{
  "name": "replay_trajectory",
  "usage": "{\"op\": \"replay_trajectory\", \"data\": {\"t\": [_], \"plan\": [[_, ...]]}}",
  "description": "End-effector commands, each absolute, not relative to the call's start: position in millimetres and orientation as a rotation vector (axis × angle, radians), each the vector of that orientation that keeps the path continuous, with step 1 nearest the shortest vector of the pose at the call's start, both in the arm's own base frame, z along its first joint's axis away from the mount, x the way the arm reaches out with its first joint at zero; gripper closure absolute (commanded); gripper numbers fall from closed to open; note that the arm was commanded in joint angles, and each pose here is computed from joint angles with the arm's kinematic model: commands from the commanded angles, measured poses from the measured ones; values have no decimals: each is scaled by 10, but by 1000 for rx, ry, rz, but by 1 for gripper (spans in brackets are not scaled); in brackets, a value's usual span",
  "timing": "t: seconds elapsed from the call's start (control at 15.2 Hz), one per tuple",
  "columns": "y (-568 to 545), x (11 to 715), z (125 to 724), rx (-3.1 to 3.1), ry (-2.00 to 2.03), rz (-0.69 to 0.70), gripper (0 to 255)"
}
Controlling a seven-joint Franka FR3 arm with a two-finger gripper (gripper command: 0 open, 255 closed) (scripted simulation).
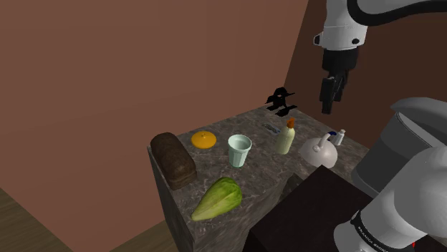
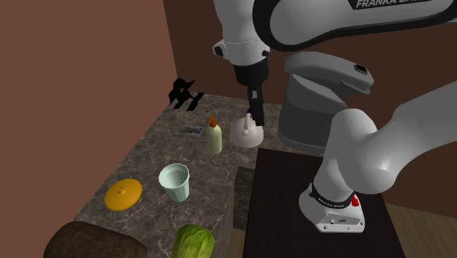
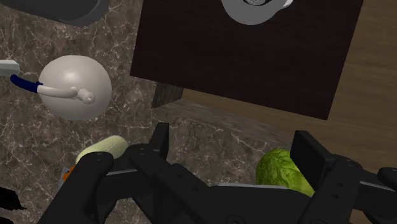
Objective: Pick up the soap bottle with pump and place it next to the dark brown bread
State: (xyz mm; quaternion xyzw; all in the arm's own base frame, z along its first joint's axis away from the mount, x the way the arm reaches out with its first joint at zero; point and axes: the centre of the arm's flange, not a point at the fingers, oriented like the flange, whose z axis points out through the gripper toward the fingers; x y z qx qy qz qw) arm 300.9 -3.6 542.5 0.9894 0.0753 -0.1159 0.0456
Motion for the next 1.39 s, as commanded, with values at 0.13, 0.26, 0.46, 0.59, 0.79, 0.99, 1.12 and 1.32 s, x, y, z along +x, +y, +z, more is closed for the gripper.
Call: {"op": "replay_trajectory", "data": {"t": [0.13,0.26,0.46,0.59,0.79,0.99,1.12,1.32], "plan": [[-230,3079,5268,3030,239,-328,0],[-423,3152,5110,3038,249,-302,0],[-708,3269,4873,3050,263,-263,0],[-896,3352,4715,3058,272,-237,0],[-1175,3482,4477,3069,287,-198,0],[-1449,3621,4239,3079,301,-158,0],[-1630,3719,4080,3086,310,-131,0],[-1898,3871,3843,3096,325,-91,0]]}}
